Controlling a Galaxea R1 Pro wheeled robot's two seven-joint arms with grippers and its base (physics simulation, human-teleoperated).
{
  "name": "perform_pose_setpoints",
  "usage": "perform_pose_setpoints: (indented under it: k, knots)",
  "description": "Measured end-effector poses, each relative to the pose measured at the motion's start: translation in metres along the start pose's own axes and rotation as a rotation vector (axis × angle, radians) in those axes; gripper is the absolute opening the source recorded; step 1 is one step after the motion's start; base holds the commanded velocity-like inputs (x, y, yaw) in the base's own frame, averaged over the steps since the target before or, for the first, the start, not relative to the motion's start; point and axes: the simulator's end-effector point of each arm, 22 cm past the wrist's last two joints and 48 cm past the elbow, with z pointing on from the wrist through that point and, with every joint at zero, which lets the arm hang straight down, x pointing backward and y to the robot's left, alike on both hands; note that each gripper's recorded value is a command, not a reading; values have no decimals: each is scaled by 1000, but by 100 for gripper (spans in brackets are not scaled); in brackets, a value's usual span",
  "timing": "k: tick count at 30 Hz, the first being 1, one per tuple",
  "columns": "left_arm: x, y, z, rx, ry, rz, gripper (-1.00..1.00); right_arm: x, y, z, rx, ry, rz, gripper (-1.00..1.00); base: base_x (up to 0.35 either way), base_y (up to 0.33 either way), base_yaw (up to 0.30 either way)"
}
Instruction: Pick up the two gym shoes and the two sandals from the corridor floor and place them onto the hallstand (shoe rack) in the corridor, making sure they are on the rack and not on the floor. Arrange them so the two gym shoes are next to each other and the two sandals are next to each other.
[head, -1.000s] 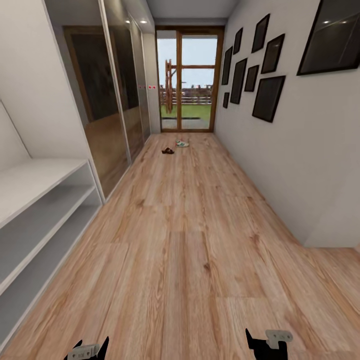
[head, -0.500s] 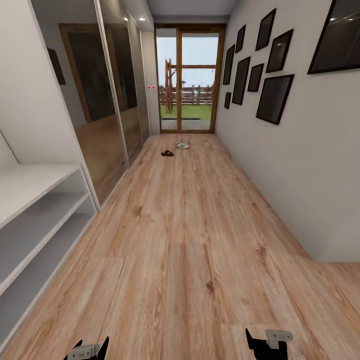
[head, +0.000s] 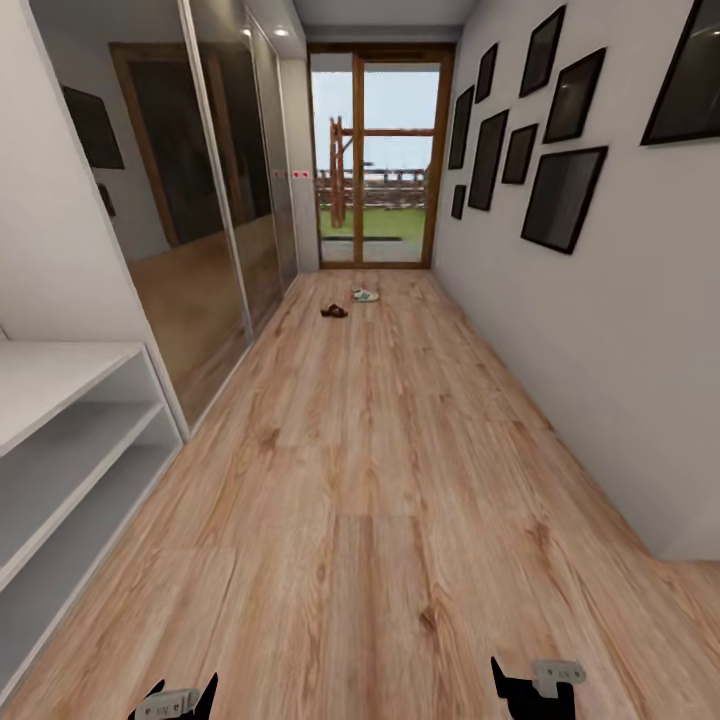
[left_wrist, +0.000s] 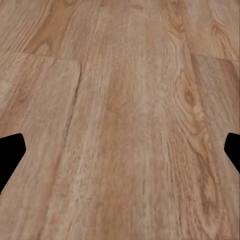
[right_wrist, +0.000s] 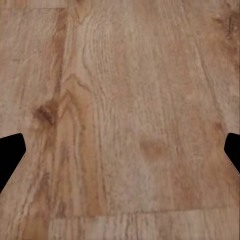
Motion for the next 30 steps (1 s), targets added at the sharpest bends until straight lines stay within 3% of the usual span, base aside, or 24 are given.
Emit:
perform_pose_setpoints:
  k: [30]
  knots:
    - [0, 0, 0, 0, 0, 0, 100, 0, 0, 0, 0, 0, 0, 100, 338, 0, 0]
